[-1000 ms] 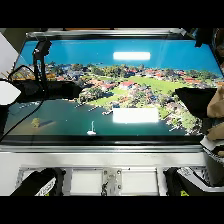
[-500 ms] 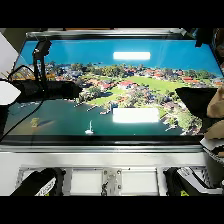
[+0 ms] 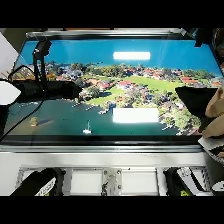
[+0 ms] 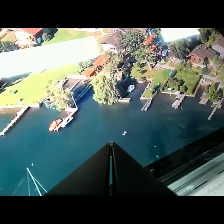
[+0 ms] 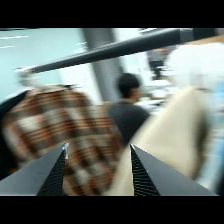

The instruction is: Fold the clothes and pants, and hang the long-sleeved shirts on hangers.

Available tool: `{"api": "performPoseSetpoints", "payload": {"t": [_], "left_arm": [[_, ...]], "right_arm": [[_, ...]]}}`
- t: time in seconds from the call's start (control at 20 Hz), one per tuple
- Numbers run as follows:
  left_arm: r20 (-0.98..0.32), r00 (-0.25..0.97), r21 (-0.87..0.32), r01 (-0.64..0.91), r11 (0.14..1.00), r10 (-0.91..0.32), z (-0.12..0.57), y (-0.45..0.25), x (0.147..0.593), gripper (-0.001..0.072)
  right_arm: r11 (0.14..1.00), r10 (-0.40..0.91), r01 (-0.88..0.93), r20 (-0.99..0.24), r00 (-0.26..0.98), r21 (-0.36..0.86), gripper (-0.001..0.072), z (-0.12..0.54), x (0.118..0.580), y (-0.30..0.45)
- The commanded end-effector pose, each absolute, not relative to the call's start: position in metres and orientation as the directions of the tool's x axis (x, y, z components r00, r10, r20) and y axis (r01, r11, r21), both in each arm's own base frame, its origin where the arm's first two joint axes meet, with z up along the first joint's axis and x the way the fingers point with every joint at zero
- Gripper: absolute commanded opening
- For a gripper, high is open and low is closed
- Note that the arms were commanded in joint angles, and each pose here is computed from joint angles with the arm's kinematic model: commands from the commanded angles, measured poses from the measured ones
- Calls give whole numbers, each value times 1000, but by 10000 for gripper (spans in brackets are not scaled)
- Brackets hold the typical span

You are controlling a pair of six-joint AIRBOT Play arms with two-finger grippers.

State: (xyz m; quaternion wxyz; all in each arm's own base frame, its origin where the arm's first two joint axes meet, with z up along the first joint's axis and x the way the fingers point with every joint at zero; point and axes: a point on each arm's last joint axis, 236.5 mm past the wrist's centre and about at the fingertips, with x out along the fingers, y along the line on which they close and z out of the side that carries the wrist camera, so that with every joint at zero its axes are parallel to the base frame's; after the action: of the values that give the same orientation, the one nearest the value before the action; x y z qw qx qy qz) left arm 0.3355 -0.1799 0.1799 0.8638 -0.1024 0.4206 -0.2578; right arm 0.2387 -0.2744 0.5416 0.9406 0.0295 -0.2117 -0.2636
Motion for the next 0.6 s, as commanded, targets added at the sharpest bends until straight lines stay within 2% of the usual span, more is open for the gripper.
{"api": "performPoseSetpoints", "payload": {"t": [0.0,0.1,0.2,0.25,0.35,0.4,0.45,0.55], "left_arm": [[-674,513,-392,361,846,-531,180,-180,336,18],[-675,513,-392,361,846,-531,180,-180,335,18],[-676,511,-392,361,846,-531,179,-180,335,17],[-677,509,-392,361,846,-531,179,-180,335,18],[-677,509,-393,361,846,-532,179,-180,334,18],[-677,508,-393,361,846,-532,179,-180,334,17],[-672,515,-393,361,846,-532,179,-179,331,17],[-654,540,-401,346,848,-529,176,-175,326,17]], "right_arm": [[994,-103,107,432,896,16,447,551,278,-182],[994,106,-103,329,938,-25,446,522,304,-136],[952,305,-304,234,923,-37,444,496,320,-88],[930,364,-365,175,915,-27,444,481,328,-68],[901,434,-434,-43,900,-2,444,429,348,-31],[883,467,-470,-153,871,24,444,400,355,-10],[834,541,-548,-291,789,65,444,358,360,32],[761,619,-637,-428,659,120,444,304,358,86]]}}
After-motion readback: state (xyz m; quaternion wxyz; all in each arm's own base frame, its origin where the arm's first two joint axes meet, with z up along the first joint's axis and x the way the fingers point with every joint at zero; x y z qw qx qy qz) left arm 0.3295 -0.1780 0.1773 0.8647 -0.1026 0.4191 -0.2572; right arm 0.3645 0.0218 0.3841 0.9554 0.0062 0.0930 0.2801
